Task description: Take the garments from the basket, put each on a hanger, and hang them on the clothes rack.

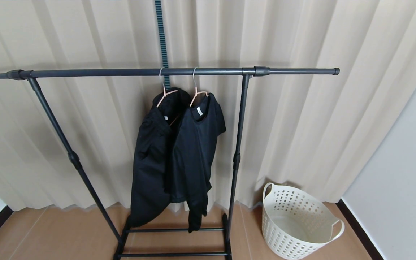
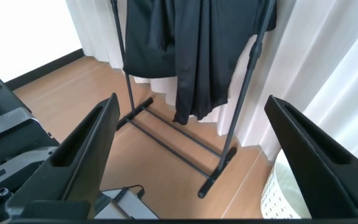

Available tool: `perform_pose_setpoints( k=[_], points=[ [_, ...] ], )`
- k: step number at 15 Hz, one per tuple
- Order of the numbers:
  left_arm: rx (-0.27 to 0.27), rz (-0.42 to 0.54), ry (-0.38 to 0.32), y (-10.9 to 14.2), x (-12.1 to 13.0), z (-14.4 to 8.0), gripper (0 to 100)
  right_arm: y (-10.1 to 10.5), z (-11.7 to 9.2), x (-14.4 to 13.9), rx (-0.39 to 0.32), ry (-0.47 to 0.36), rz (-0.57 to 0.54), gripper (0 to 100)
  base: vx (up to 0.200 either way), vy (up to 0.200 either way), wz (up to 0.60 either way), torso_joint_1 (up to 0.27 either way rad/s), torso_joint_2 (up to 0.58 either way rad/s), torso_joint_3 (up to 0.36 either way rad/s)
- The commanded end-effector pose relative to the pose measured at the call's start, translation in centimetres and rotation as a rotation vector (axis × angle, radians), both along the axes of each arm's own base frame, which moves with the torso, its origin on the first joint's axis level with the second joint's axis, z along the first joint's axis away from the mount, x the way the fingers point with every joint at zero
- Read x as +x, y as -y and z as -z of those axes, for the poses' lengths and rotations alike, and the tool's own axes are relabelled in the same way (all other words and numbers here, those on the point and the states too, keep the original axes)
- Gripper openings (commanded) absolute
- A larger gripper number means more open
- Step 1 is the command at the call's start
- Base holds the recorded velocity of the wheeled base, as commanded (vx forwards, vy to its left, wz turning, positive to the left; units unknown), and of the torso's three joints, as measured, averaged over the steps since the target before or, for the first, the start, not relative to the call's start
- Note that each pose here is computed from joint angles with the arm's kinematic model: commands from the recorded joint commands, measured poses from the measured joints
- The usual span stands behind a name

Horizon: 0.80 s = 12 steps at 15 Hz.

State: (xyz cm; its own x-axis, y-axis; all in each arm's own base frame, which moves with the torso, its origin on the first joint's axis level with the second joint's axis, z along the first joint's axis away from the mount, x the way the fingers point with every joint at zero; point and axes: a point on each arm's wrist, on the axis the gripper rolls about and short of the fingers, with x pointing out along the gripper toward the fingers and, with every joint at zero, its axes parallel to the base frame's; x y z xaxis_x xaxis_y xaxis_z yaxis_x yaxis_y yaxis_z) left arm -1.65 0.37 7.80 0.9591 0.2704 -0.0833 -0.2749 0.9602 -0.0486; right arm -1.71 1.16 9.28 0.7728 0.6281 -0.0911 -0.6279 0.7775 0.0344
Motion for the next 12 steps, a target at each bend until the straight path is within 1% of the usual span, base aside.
perform_pose_setpoints(
  k=[1,2,3,5,6,7,8,9,10,11,12],
  points=[
    [-0.004,0.027,0.008,0.0,0.0,0.0,100,0.0,0.9,-0.5,0.003,0.042,-0.002,100,0.0,0.0,0.0,0.0,0.0,0.0],
    [-0.003,0.091,0.034,0.0,-0.2,0.1,100,0.0,0.9,-0.5,0.007,0.05,0.02,100,0.0,0.0,0.0,0.0,0.0,0.0],
    [-0.004,0.122,0.047,-0.1,-0.3,0.1,100,-0.1,1.0,-0.7,0.009,0.068,0.048,100,0.0,0.0,0.0,0.0,0.0,0.0],
    [-0.001,0.116,0.067,0.0,-0.4,0.1,100,-0.1,1.1,-1.1,0.005,0.132,0.086,100,0.0,0.0,0.0,0.0,0.0,0.0],
    [-0.001,0.105,0.087,0.0,-0.6,0.1,100,0.0,1.1,-1.1,-0.01,0.145,0.131,100,0.0,0.0,0.0,0.0,0.0,0.0],
    [0.0,0.104,0.087,0.0,-0.6,0.1,100,0.2,1.2,-0.9,-0.019,0.145,0.226,100,0.0,0.0,0.0,0.0,0.0,0.0],
    [0.0,0.104,0.089,0.0,-0.6,0.1,100,0.4,1.4,-0.7,-0.04,0.153,0.356,100,0.0,0.0,0.0,0.0,0.0,0.0],
    [-0.001,0.104,0.089,0.0,-0.6,0.1,100,0.6,1.5,-0.6,-0.078,0.168,0.445,100,0.0,0.0,0.0,0.0,0.0,0.0],
    [-0.001,0.102,0.09,0.0,-0.6,0.1,100,1.0,1.3,-0.6,-0.108,0.193,0.596,100,0.0,0.0,0.0,0.0,0.0,0.0],
    [-0.001,0.102,0.09,0.0,-0.6,0.1,100,1.1,1.1,-0.6,-0.08,0.191,0.641,100,0.0,0.0,0.0,0.0,0.0,0.0],
    [-0.001,0.102,0.09,0.0,-0.6,0.1,100,1.1,1.1,-0.6,-0.058,0.183,0.639,100,0.0,0.0,0.0,0.0,0.0,0.0]
  ],
)
